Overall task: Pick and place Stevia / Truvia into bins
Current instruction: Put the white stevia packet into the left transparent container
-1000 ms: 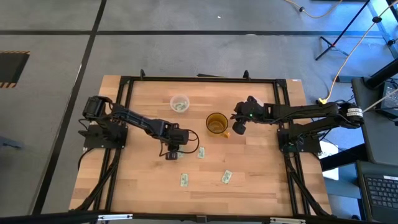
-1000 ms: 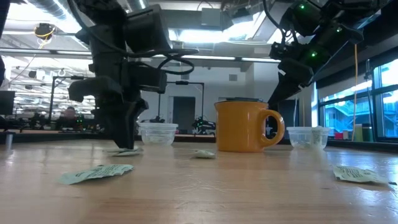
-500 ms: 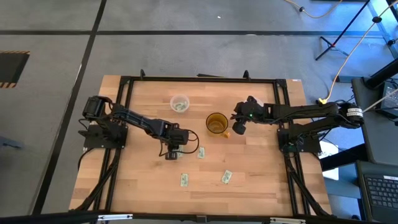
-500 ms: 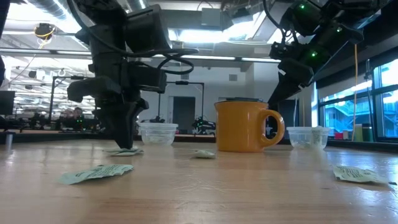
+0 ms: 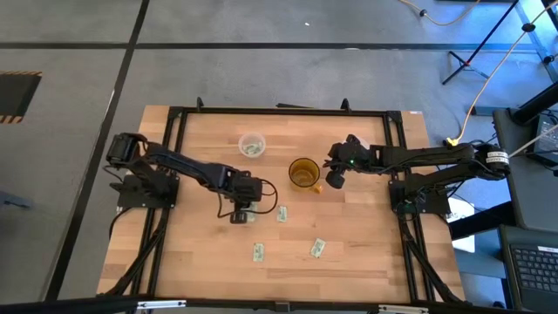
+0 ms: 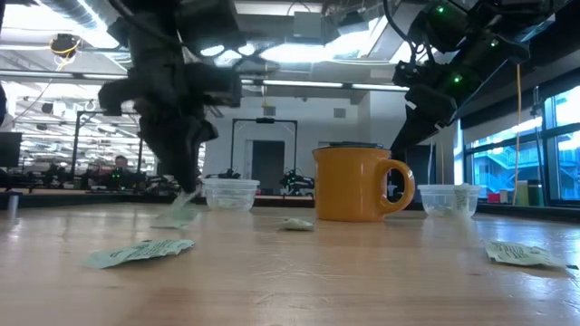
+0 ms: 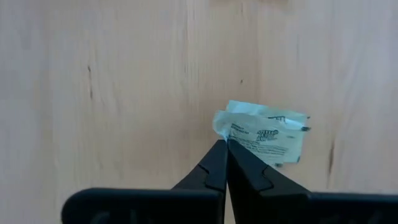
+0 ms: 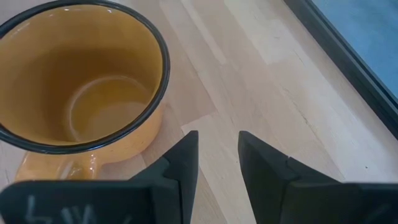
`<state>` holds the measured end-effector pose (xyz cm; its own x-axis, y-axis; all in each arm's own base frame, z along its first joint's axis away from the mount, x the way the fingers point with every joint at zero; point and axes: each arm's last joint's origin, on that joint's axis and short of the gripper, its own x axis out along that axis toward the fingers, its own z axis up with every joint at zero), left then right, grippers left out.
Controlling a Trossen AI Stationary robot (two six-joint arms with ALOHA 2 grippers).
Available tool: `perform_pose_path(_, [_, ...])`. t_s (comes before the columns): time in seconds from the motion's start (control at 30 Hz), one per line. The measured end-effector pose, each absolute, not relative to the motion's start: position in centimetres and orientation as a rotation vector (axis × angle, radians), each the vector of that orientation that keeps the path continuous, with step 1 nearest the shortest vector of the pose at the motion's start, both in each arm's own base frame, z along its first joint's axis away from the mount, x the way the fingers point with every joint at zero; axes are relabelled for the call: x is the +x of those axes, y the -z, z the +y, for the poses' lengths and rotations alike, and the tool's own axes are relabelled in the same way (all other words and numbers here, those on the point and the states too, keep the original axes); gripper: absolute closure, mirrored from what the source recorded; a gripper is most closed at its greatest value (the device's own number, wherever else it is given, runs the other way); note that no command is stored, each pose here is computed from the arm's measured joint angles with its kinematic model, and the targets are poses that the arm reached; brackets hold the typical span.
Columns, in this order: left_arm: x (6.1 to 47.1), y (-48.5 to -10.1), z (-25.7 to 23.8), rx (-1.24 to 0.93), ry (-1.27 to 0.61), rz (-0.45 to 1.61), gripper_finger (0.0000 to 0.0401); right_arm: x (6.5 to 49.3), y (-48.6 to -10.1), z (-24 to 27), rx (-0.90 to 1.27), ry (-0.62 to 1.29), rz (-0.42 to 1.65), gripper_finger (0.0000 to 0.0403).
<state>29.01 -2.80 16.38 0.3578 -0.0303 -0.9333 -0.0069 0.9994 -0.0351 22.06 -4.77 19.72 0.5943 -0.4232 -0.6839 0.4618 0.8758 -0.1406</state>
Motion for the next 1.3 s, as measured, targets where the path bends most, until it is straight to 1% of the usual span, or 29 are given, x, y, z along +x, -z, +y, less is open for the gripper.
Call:
perform_pose_path(0.37, [28.2, -19.4, -2.5, -0.022, 0.013, 1.09, 0.04, 22.1, -19.7, -4.8, 0.053, 0.515, 0.78, 0.0286])
perform_pose_path(0.5, [28.0, -20.5, -1.0, 0.02, -0.121, 1.041, 0.0399, 22.1, -19.7, -4.8, 0.054, 0.515, 0.776, 0.0286])
perform_pose_path(0.7, [27.5, -21.4, 3.3, 0.037, -0.474, 0.978, 0.0399, 22.1, -19.7, -4.8, 0.057, 0.516, 0.775, 0.0286])
perform_pose_path(0.8, [27.2, -21.5, 5.9, 0.006, -0.594, 0.968, 0.0399, 22.1, -19.7, -4.8, 0.057, 0.516, 0.775, 0.0286])
perform_pose_path(0.97, [26.1, -21.5, 9.7, -0.104, -0.696, 0.963, 0.0399, 22.1, -19.7, -4.8, 0.057, 0.516, 0.775, 0.0286])
perform_pose_path(1.13, [25.3, -21.4, 12.2, -0.192, -0.75, 0.949, 0.0399, 22.1, -19.7, -4.8, 0.056, 0.516, 0.776, 0.0286])
perform_pose_path(1.2, [25.3, -21.1, 12.7, -0.234, -0.752, 0.937, 0.0399, 22.1, -19.7, -4.8, 0.055, 0.515, 0.776, 0.0286])
perform_pose_path(1.3, [25.8, -20.5, 13.2, -0.243, -0.723, 0.936, 0.0398, 22.1, -19.7, -4.8, 0.054, 0.516, 0.776, 0.0286])
